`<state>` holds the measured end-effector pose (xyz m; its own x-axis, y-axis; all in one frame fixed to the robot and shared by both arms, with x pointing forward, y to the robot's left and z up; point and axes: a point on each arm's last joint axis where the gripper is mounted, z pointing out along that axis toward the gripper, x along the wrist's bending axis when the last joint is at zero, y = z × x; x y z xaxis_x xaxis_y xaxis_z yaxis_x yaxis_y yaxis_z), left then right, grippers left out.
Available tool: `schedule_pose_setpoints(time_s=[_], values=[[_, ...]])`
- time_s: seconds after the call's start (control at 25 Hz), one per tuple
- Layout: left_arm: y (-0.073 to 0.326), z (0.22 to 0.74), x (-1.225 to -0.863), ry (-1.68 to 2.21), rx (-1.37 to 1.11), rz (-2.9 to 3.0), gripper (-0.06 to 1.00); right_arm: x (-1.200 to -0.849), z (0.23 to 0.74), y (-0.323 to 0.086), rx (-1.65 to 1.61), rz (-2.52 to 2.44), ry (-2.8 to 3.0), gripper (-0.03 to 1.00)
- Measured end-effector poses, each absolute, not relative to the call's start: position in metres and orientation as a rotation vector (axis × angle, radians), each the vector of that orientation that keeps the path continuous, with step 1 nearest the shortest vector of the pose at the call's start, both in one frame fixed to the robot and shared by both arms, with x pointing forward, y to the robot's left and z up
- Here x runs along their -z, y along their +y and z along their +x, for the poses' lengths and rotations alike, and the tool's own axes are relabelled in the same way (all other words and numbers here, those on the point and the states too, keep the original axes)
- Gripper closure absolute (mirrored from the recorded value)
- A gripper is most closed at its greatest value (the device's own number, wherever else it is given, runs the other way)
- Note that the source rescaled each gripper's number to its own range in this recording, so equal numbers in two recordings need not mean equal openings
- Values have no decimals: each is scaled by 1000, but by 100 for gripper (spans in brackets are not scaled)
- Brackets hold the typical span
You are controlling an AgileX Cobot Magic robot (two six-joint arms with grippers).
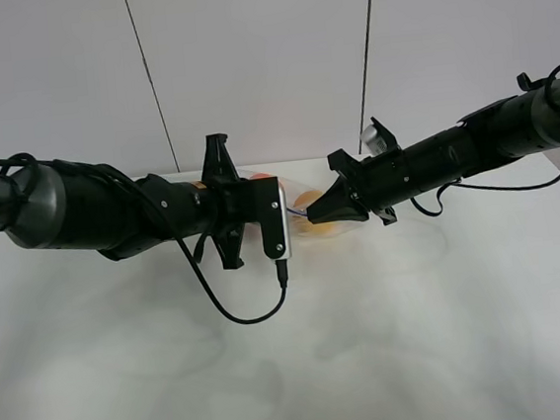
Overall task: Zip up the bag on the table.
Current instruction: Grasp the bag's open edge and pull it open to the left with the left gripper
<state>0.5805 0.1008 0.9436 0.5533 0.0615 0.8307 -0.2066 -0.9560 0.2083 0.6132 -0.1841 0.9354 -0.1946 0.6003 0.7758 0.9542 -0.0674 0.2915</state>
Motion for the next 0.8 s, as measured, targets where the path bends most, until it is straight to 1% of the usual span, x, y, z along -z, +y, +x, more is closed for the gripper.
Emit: schedule_pose_setpoints(time_s=[0.4, 0.64, 0.8], values=[[154, 607, -944, -10, -1436, 2579, 94, -936, 613, -184, 1161, -1666, -1797, 97], [196, 621, -944, 95, -1484, 2621, 94, -935, 612, -184, 1154, -1660, -1801, 97], [217, 626, -944, 165, -1502, 2639, 94, -935, 612, -183, 1153, -1657, -1802, 97]])
